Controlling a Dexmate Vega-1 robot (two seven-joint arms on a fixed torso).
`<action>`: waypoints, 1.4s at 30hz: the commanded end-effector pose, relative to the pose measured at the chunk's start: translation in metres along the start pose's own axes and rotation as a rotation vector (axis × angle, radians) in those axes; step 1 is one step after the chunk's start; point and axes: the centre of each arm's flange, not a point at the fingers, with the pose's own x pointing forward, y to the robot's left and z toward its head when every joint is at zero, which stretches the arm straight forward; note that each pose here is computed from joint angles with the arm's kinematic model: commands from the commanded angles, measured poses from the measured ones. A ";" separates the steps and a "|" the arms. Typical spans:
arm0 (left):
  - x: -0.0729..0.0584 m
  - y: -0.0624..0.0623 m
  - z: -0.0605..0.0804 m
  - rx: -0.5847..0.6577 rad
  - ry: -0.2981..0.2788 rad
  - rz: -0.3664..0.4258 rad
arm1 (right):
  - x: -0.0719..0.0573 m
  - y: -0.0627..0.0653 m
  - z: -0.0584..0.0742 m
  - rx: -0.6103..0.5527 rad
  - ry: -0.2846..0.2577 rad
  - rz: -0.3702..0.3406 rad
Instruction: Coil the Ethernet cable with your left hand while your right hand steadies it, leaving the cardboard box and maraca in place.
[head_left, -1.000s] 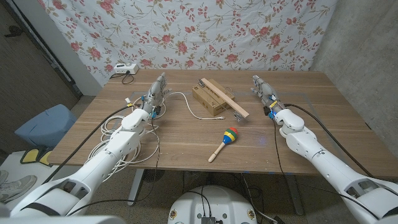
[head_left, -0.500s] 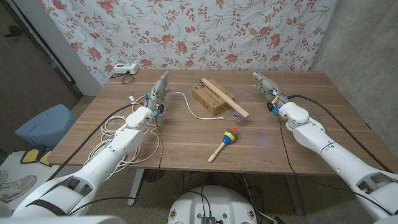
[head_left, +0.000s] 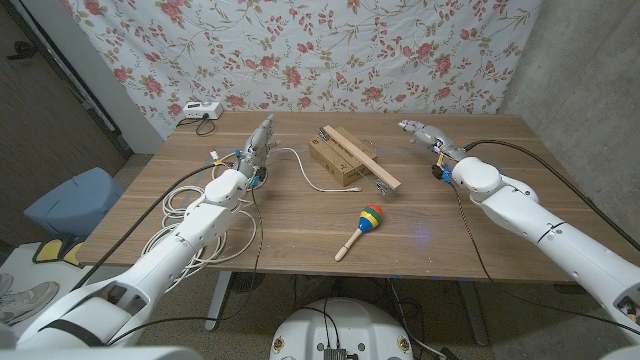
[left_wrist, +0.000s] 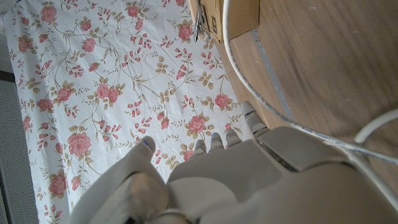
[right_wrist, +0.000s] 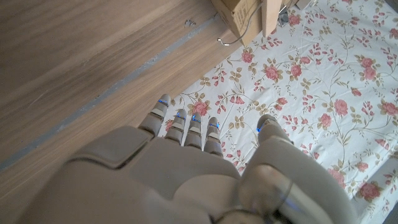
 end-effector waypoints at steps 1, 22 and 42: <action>0.000 0.000 0.000 0.007 0.009 -0.017 | -0.017 0.009 0.019 -0.193 0.080 0.048; -0.004 0.004 -0.001 0.003 0.009 -0.040 | -0.034 0.039 0.046 -0.439 0.252 0.137; -0.009 0.007 -0.003 -0.001 0.012 -0.051 | -0.032 0.062 0.054 -0.532 0.334 0.230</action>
